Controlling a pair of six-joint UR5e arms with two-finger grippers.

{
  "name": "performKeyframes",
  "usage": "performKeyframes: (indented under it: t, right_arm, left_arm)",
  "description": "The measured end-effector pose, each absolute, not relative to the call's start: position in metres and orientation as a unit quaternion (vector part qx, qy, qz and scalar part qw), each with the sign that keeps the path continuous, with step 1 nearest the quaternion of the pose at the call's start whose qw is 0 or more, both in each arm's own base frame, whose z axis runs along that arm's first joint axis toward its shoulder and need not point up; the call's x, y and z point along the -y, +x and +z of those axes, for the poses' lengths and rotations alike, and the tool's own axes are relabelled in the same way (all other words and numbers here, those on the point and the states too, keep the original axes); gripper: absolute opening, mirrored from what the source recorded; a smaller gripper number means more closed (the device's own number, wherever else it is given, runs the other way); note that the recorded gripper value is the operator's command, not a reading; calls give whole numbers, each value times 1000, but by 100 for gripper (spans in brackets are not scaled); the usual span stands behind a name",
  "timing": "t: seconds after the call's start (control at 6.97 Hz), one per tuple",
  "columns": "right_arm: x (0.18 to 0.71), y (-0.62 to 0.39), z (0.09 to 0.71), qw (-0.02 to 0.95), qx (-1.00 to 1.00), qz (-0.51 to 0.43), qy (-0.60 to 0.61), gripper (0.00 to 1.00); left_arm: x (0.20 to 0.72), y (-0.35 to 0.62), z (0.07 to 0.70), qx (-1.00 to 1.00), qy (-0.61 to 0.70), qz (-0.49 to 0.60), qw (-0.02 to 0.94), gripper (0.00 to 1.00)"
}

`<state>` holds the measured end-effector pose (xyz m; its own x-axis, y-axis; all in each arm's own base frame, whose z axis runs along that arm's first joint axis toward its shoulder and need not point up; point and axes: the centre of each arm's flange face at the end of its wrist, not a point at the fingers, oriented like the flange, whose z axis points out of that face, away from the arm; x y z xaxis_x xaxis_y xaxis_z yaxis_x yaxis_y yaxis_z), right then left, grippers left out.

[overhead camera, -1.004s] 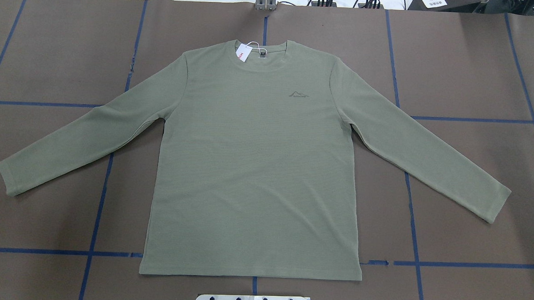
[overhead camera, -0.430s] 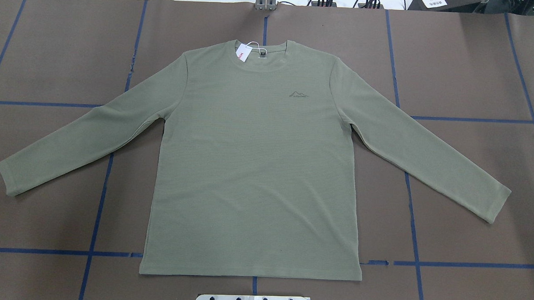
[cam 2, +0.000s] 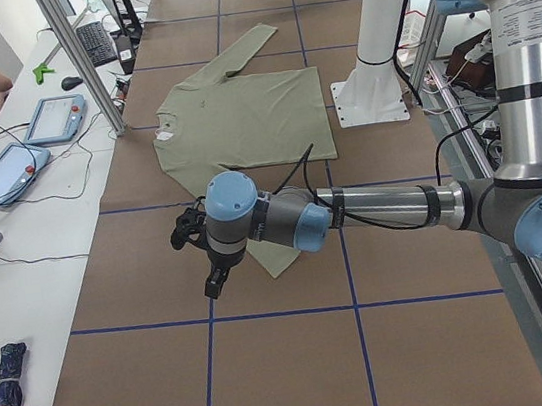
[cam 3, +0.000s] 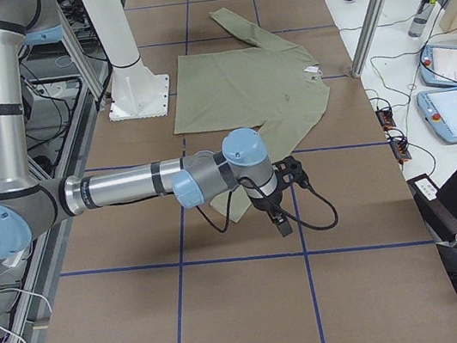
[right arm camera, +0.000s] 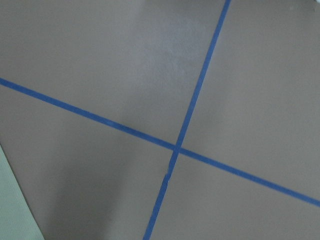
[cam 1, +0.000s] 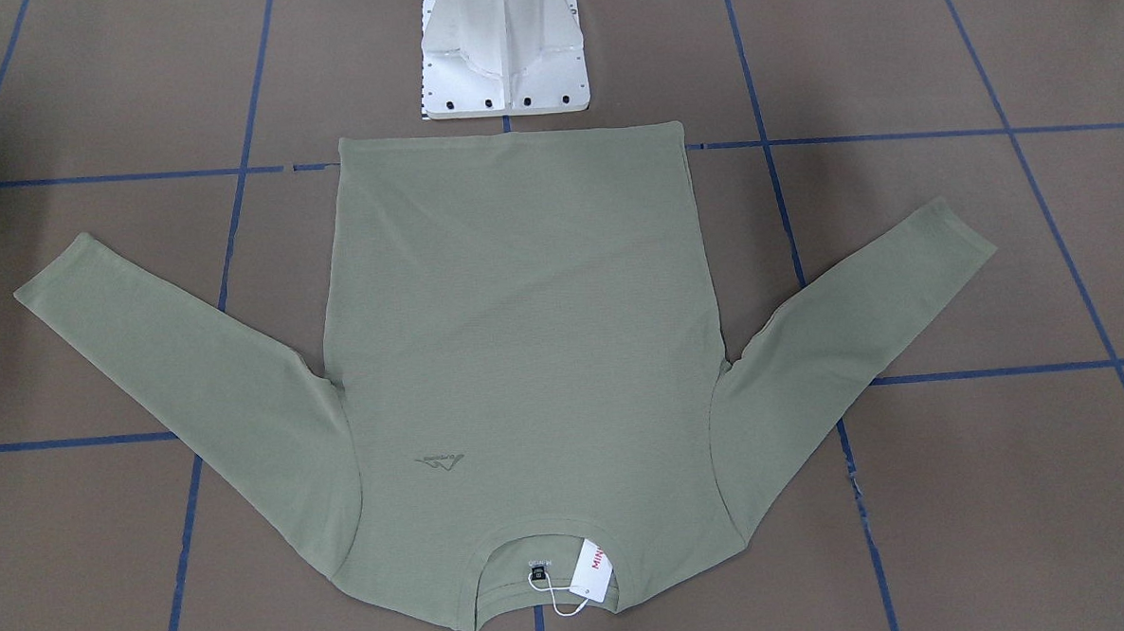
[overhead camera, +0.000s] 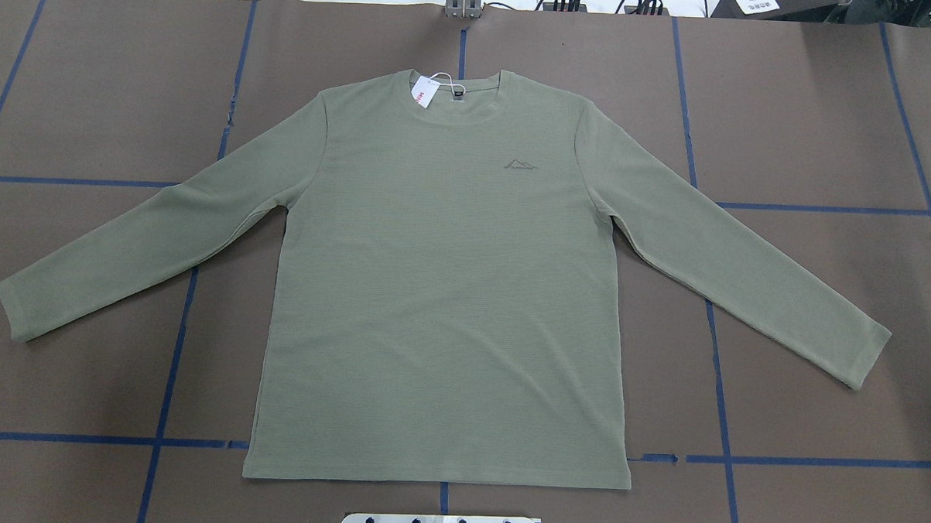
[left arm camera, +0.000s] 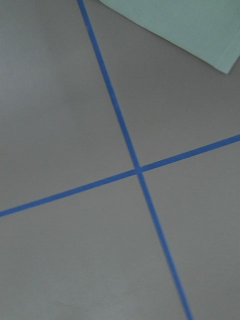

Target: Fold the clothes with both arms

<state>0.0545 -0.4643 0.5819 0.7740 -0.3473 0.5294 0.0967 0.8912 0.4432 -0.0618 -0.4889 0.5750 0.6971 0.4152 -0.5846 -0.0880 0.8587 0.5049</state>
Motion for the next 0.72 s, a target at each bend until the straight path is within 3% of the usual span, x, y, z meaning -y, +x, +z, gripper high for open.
performKeyframes:
  t: [0.43, 0.72]
  right_arm:
    - [462, 43, 590, 895, 372, -122, 211, 100]
    - [457, -1, 588, 887, 418, -66, 186, 98]
  left_arm:
    - [500, -62, 565, -354, 288, 164, 874, 100]
    - [500, -62, 564, -354, 292, 165, 873, 100]
